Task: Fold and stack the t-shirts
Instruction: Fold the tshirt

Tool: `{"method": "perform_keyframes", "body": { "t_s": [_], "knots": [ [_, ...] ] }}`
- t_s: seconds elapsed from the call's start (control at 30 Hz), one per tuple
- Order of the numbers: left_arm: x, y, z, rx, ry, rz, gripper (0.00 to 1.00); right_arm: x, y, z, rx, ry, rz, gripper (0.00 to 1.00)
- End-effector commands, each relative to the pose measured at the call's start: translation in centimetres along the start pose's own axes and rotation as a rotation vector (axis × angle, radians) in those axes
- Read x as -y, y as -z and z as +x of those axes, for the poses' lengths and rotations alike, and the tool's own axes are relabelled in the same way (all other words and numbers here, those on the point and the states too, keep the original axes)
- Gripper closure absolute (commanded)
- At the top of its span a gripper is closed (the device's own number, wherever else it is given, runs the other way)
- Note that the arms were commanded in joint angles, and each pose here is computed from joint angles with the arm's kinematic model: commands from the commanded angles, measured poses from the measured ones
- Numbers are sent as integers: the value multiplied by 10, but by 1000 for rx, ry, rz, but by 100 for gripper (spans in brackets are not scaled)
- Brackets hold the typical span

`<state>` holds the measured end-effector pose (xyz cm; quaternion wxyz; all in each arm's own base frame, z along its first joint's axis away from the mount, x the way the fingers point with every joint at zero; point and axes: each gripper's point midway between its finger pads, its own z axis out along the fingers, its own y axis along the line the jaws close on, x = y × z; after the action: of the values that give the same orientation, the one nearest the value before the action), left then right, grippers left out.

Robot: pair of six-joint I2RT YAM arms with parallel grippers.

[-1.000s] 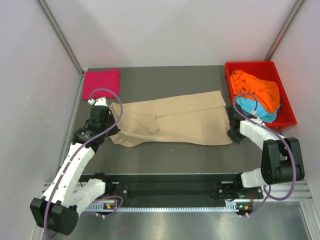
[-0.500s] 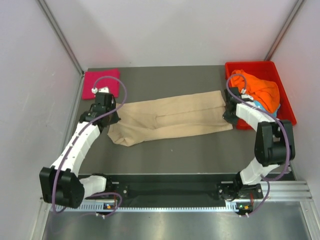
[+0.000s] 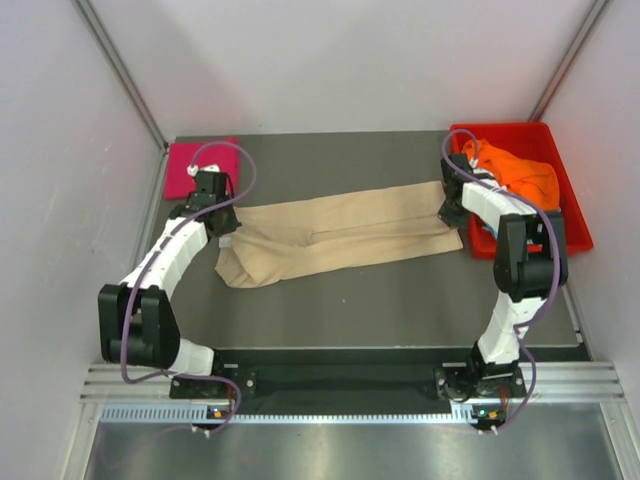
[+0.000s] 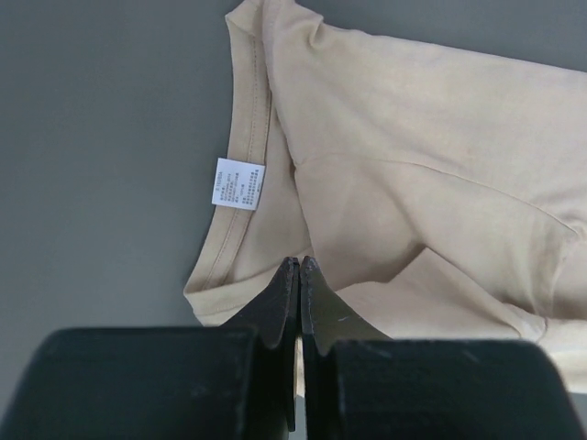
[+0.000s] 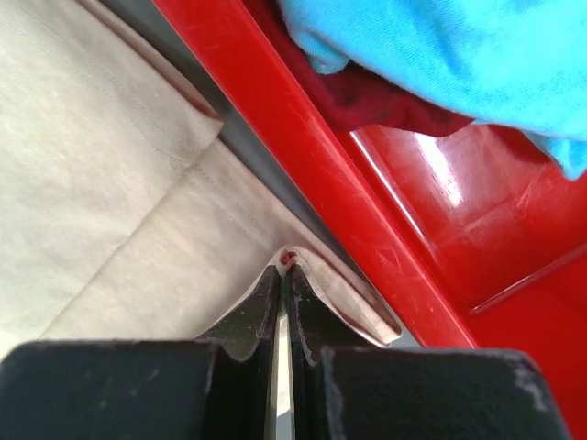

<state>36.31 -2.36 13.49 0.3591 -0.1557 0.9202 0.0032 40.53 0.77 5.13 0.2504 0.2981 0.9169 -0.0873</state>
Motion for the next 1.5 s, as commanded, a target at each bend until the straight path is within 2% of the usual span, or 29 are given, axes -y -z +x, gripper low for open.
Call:
{"method": "perform_keyframes", "body": {
  "t_s": [0.0,0.17,0.47,0.9,1.03,1.27,1.47],
  "knots": [
    [6,-10,-25,59,11,21,100,-3,0,-17,24,9,12,100],
    [16,-18,-27,51,22,63,100,-2,-5,-15,6,16,38,100],
    [2,-32,-35,53,66,-31,100,0,-6,-17,12,7,63,100],
    [-3,-46,-36,50,102,-64,100,-5,-7,-30,42,-10,66,100],
    [-15,-48,-34,68,123,-132,100,-7,-8,-31,40,-10,62,100],
    [-13,-48,-39,110,163,-109,100,-7,-9,-33,49,-9,69,100],
    [-5,-59,-34,81,168,-79,100,-11,-11,-33,46,-17,59,100]
  ]
}}
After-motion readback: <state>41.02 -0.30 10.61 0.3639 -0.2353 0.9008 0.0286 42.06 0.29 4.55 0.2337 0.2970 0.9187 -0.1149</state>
